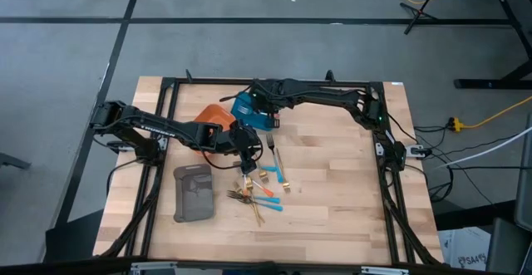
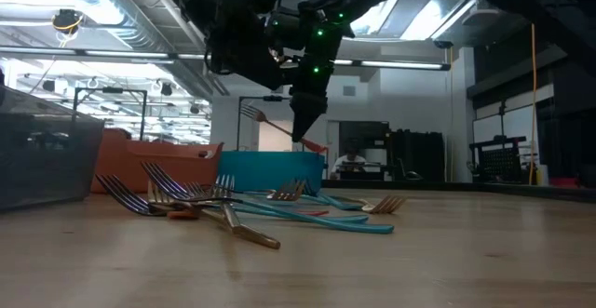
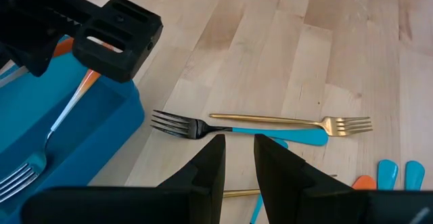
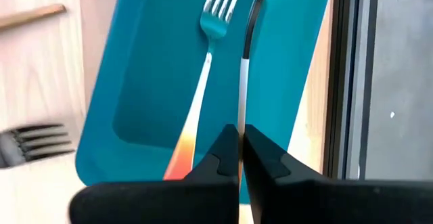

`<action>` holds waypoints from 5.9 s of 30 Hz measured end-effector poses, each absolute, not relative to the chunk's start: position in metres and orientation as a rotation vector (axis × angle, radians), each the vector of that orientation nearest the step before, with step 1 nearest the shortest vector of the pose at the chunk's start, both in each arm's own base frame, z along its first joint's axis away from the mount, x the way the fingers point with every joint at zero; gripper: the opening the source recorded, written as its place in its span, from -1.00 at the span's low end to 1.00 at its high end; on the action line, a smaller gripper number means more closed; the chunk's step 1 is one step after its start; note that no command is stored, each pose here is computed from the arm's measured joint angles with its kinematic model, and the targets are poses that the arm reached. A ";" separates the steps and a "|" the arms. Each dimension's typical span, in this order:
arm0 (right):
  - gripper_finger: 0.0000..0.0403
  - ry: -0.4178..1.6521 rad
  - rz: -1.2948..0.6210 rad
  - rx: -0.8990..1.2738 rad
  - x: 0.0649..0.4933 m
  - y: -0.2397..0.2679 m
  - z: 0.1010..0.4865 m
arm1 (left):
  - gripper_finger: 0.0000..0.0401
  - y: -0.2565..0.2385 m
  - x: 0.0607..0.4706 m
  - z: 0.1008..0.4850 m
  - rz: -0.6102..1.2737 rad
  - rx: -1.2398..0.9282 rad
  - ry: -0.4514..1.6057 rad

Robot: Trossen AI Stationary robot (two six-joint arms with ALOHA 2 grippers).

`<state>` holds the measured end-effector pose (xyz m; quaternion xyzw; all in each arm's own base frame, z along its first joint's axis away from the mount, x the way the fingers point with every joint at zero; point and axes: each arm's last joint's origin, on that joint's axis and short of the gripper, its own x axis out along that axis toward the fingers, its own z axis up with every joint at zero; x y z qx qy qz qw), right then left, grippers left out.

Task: Sort silverware by color (type)
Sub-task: Put the orange fork into the blue bin, then put the blue fork into the orange bin

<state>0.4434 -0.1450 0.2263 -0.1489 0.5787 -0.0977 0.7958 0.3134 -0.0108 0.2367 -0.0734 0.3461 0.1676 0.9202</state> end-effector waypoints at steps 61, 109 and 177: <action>-0.94 1.451 -0.242 -0.452 0.438 -0.147 0.202 | -0.63 -0.011 0.313 0.237 0.346 -0.155 0.710; -0.54 1.329 -0.521 -0.488 0.362 -0.130 0.341 | -0.63 -0.032 0.310 0.234 0.314 -0.226 0.737; -0.54 1.162 -0.443 -0.124 0.270 -0.102 0.418 | -0.63 -0.108 0.338 0.171 -0.159 -0.164 0.834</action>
